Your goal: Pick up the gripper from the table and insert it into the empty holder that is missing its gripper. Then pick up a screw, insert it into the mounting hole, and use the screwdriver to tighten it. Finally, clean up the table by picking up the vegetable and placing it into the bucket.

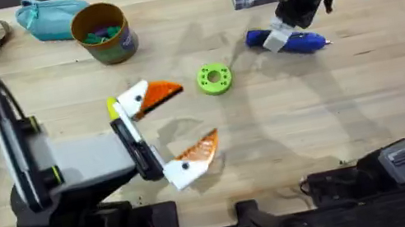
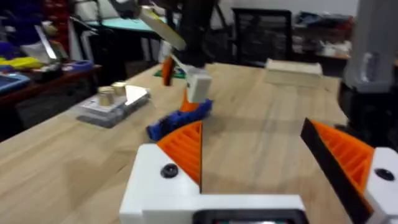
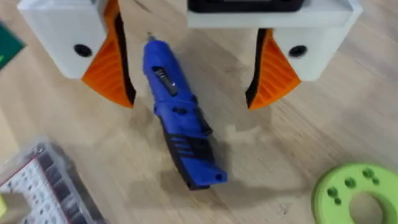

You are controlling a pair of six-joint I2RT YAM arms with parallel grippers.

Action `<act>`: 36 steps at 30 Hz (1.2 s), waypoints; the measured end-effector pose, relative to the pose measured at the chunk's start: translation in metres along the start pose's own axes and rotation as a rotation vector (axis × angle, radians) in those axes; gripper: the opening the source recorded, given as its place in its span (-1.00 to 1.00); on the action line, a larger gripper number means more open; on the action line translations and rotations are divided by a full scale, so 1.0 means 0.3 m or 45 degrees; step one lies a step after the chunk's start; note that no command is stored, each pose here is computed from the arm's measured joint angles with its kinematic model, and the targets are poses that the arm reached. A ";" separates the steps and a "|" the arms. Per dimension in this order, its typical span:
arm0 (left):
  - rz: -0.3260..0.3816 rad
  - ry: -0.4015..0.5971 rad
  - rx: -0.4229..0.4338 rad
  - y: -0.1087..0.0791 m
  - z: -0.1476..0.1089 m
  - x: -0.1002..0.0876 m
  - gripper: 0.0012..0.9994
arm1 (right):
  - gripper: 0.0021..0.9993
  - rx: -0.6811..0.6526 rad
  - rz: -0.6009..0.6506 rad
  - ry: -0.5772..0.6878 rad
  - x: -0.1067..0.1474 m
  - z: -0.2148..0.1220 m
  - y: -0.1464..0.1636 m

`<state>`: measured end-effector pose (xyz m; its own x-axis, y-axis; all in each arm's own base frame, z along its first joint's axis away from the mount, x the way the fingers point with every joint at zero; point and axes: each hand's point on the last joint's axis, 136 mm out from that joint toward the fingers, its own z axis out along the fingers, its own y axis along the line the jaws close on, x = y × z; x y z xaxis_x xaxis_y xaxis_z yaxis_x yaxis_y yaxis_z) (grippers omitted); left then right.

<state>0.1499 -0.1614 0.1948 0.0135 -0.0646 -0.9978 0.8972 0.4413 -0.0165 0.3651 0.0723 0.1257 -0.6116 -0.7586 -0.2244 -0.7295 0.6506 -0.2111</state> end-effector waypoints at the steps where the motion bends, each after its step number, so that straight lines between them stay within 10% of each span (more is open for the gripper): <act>1: -0.032 -0.009 -0.036 0.016 0.000 -0.006 0.98 | 0.99 -0.003 0.054 0.002 0.001 0.000 0.002; 9: -0.319 0.026 -0.424 0.170 -0.036 -0.030 0.98 | 0.99 -0.016 0.445 0.014 0.006 0.001 0.012; 36: -0.319 0.027 -0.425 0.170 -0.036 -0.030 0.98 | 0.99 -0.016 0.446 0.014 0.006 0.001 0.012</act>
<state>0.1908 -0.1287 0.2022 -0.1994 -0.1904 -0.9612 0.6790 0.6804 -0.2757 0.3612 0.0733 0.1243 -0.8288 -0.4898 -0.2705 -0.4785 0.8710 -0.1112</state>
